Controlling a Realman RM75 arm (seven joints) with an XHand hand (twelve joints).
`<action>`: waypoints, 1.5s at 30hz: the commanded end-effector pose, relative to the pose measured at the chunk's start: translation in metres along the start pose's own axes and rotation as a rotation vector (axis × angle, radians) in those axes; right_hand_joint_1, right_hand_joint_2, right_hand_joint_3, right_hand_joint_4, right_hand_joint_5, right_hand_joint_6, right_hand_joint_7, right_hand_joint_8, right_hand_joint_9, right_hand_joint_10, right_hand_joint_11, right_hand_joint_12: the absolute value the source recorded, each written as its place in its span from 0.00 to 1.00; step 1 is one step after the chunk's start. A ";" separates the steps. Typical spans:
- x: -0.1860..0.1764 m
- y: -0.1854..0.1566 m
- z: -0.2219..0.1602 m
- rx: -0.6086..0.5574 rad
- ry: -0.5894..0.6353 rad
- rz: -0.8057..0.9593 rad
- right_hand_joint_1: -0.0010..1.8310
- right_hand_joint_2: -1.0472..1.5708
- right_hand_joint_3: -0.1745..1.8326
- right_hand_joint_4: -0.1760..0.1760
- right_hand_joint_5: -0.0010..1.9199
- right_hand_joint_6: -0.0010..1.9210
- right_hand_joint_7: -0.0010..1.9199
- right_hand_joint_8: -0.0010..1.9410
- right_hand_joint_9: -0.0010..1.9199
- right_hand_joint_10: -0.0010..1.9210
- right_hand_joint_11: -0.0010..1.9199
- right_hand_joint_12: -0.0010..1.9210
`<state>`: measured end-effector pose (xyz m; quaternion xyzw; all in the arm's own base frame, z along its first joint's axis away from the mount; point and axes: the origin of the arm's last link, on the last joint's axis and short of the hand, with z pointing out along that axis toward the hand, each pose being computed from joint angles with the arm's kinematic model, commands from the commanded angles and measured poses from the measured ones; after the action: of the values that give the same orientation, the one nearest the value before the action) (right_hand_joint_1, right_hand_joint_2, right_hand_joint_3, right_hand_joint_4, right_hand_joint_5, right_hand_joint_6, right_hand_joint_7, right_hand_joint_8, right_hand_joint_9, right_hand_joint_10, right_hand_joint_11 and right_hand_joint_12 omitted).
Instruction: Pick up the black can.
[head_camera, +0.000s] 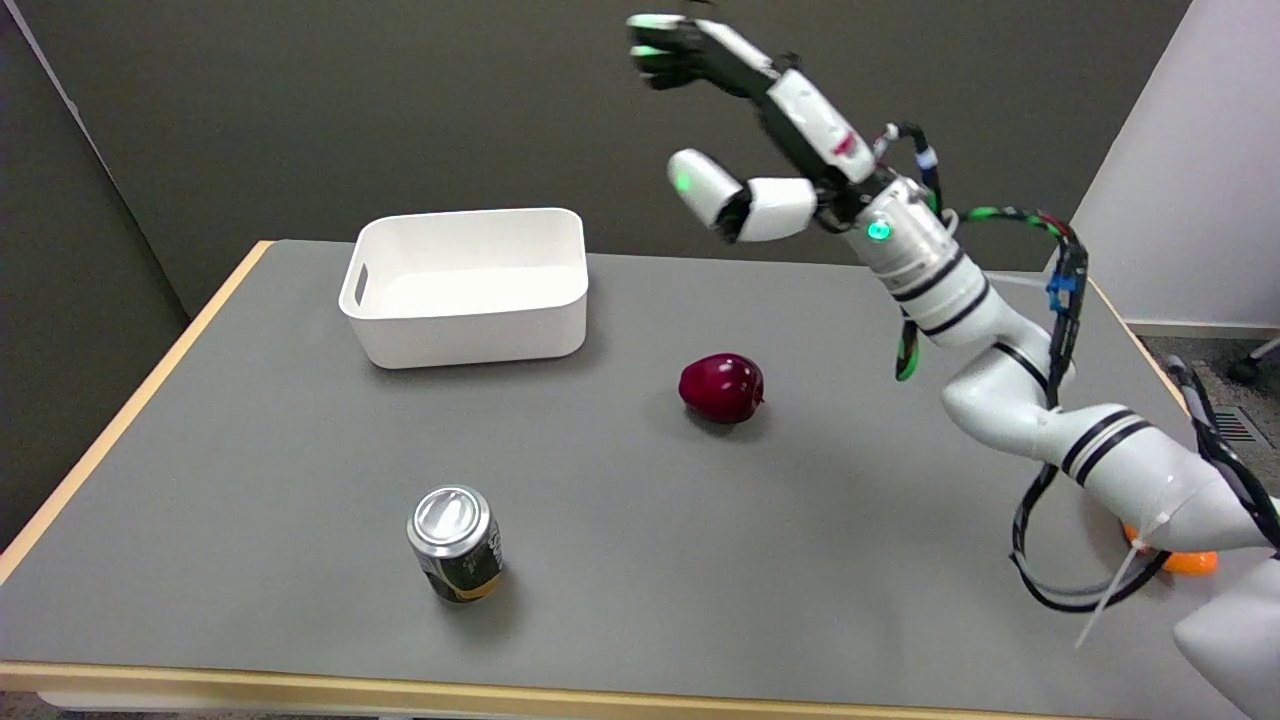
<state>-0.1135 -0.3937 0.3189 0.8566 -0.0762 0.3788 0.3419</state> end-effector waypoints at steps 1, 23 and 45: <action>-0.036 -0.126 0.064 0.284 -0.259 -0.474 0.35 0.66 0.60 0.82 0.10 0.24 0.18 0.23 0.17 0.38 0.09 0.61; -0.160 -0.154 -0.020 0.441 -0.585 -0.792 0.36 0.62 0.59 0.81 0.03 0.15 0.08 0.14 0.10 0.29 0.06 0.59; -0.167 -0.149 -0.023 0.483 -0.654 -0.814 0.31 0.61 0.57 0.72 0.00 0.02 0.01 0.11 0.04 0.24 0.02 0.53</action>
<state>-0.1775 -0.2918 0.1431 0.9461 0.2229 -0.0265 0.2337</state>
